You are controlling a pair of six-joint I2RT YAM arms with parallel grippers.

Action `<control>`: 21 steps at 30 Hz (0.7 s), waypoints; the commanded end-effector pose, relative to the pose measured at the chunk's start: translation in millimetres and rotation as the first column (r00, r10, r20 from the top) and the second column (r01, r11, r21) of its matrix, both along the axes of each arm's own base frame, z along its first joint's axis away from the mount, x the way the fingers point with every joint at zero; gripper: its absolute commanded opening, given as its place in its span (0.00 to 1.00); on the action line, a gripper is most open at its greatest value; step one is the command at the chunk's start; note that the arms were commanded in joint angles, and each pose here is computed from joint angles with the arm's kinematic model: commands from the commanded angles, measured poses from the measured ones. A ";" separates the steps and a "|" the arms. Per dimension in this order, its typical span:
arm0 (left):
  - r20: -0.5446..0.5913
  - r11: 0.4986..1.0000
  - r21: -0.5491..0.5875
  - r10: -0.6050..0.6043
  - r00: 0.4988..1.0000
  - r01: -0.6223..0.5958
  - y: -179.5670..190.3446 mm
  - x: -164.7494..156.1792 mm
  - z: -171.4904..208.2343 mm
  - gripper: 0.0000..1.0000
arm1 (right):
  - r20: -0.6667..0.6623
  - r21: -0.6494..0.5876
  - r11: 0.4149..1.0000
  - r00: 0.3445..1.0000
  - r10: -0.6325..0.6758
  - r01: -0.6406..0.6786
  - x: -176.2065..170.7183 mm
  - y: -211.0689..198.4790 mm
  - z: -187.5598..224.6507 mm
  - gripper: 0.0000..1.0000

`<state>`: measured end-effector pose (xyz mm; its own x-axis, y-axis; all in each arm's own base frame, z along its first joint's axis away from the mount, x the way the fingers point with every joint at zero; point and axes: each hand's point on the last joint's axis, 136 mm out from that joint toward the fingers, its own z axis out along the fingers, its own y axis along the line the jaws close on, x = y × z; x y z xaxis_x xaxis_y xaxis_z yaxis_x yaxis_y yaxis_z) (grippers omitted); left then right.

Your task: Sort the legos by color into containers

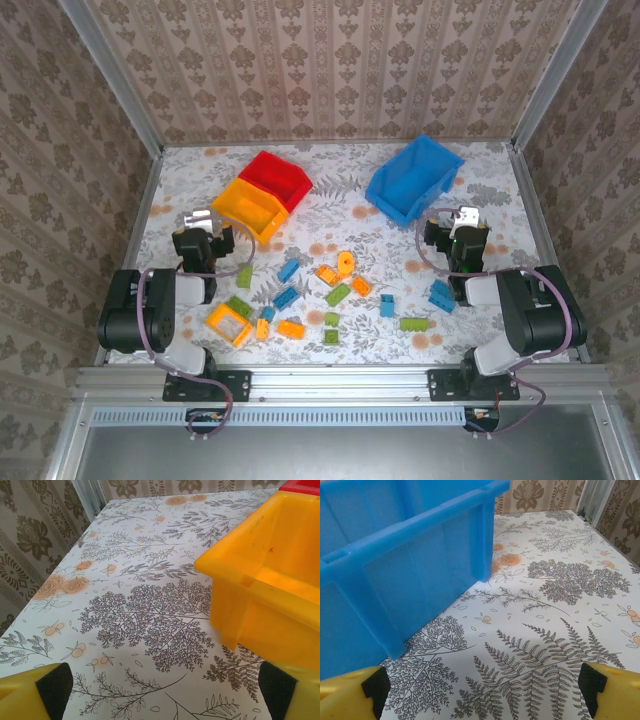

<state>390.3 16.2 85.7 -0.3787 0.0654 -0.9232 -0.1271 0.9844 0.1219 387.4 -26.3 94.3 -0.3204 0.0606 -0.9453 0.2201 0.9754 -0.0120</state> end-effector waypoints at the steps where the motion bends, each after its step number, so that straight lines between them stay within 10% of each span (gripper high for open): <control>1: 0.041 1.000 0.011 -0.016 0.999 0.015 -1.7 5.3 11.9 1.00 | 0.021 -0.012 1.000 1.000 0.002 -0.002 5.3 1.1 6.8 1.00; 21: 0.041 1.000 0.010 -0.017 0.999 0.017 -2.1 4.8 11.3 1.00 | 0.023 -0.012 1.000 1.000 0.002 -0.002 5.8 1.0 7.5 1.00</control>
